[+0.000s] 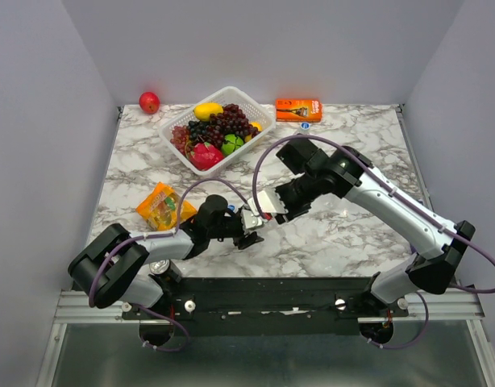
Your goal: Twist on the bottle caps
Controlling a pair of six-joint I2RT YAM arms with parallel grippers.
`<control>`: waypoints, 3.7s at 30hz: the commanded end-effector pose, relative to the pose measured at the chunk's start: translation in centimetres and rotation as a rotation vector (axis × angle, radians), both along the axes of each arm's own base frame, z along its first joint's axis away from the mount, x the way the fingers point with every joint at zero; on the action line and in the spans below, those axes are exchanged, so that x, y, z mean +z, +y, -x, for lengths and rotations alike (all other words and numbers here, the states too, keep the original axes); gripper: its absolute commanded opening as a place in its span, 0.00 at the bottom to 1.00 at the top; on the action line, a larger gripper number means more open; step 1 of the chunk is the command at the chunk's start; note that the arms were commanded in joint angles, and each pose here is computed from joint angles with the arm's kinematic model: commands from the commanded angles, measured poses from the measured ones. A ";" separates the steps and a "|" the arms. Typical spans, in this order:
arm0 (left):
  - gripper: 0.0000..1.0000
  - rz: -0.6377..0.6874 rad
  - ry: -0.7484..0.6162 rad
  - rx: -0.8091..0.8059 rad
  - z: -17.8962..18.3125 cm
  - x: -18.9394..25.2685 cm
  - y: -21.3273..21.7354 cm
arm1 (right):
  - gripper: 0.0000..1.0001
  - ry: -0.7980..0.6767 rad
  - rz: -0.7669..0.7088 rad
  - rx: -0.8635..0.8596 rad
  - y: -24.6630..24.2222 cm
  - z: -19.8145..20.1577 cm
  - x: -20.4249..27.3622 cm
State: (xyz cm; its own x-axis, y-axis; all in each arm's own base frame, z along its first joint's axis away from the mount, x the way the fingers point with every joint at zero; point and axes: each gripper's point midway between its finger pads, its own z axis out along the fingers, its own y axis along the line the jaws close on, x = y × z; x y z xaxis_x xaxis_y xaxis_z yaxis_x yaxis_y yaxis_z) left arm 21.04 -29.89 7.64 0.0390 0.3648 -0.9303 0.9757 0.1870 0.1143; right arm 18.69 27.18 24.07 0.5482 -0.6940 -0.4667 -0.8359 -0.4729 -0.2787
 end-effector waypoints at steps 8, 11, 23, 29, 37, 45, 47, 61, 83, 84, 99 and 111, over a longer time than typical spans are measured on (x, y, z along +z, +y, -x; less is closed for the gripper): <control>0.00 0.174 -0.033 0.138 -3.2 5.1 0.1 | 0.34 0.199 0.036 -0.333 -1.0 -1.8 -2.4; 0.00 0.179 -0.036 0.170 -3.7 5.4 0.3 | 0.34 0.277 0.032 -0.430 -0.9 -2.9 -2.5; 0.00 0.159 -0.099 0.286 -5.6 5.7 1.7 | 0.33 0.599 0.070 -0.641 0.8 -1.9 -3.6; 0.00 0.074 -0.102 0.278 -5.5 3.8 2.3 | 0.40 0.550 0.054 -0.656 1.2 -3.8 -2.8; 0.00 -0.015 -0.017 0.147 -3.2 0.8 1.8 | 0.64 0.315 -0.170 -0.666 2.5 -7.8 6.9; 0.00 0.033 0.034 0.019 -1.7 2.3 0.1 | 0.70 0.138 -0.122 -0.276 -1.8 -2.1 4.5; 0.00 0.019 0.060 -0.032 -0.9 2.3 -0.1 | 0.71 0.012 -0.142 -0.208 -2.6 -1.6 4.6; 0.00 -0.060 0.063 -0.123 -0.3 2.5 -0.2 | 0.68 -0.103 -0.156 -0.076 -1.1 -1.9 3.6; 0.00 0.015 0.041 -0.115 -0.7 4.8 -0.8 | 0.38 -0.113 -0.072 -0.109 -2.2 -2.4 0.7; 0.00 0.025 0.034 -0.110 -0.7 5.1 -0.8 | 0.37 -0.106 -0.078 -0.125 -2.1 -2.4 0.8; 0.00 0.244 -0.314 0.208 -5.2 13.4 0.6 | 0.29 0.407 -0.132 -0.350 0.7 -0.4 0.2; 0.00 0.253 -0.426 0.530 -8.3 15.4 3.0 | 0.20 0.763 -0.239 -0.832 3.5 -5.1 0.4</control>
